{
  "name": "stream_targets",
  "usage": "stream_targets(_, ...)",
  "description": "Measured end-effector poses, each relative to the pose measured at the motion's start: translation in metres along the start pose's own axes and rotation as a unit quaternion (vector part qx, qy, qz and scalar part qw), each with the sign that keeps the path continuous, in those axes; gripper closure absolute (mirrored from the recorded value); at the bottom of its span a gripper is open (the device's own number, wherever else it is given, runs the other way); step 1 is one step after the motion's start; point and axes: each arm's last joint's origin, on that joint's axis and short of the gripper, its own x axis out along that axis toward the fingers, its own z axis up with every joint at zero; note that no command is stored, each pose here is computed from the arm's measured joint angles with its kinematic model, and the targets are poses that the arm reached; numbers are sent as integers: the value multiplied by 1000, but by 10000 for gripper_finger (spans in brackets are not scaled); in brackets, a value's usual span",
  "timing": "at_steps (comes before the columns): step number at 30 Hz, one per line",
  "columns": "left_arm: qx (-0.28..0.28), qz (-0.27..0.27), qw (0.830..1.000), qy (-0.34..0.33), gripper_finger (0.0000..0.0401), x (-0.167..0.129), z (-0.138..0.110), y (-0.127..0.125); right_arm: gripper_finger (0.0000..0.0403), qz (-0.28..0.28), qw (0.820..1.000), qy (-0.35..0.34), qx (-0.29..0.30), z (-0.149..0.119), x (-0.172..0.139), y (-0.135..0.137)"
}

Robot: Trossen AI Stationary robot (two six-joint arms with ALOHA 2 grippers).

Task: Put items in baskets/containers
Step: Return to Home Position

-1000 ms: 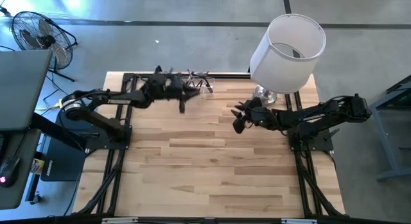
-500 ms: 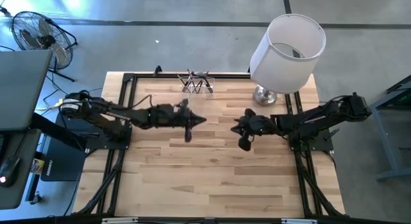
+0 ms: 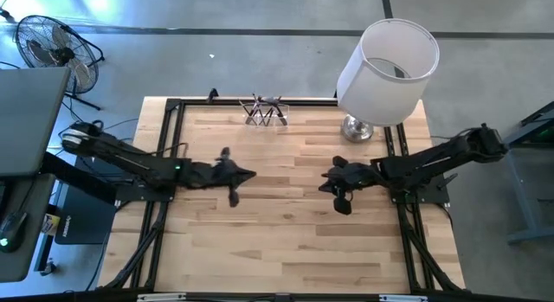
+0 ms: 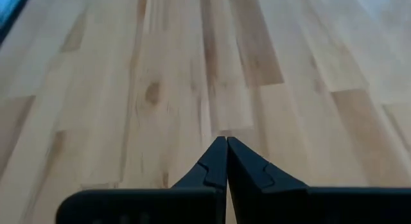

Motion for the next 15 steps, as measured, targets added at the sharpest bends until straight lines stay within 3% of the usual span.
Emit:
stream_targets(8,-19,-44,999,-15,401,-50,-42,26,402,-14,1000,-6,-6,2,-30,-2)
stream_targets(15,-54,-56,994,-80,401,-69,-68,54,402,-11,1000,-21,-4,4,-41,-3)
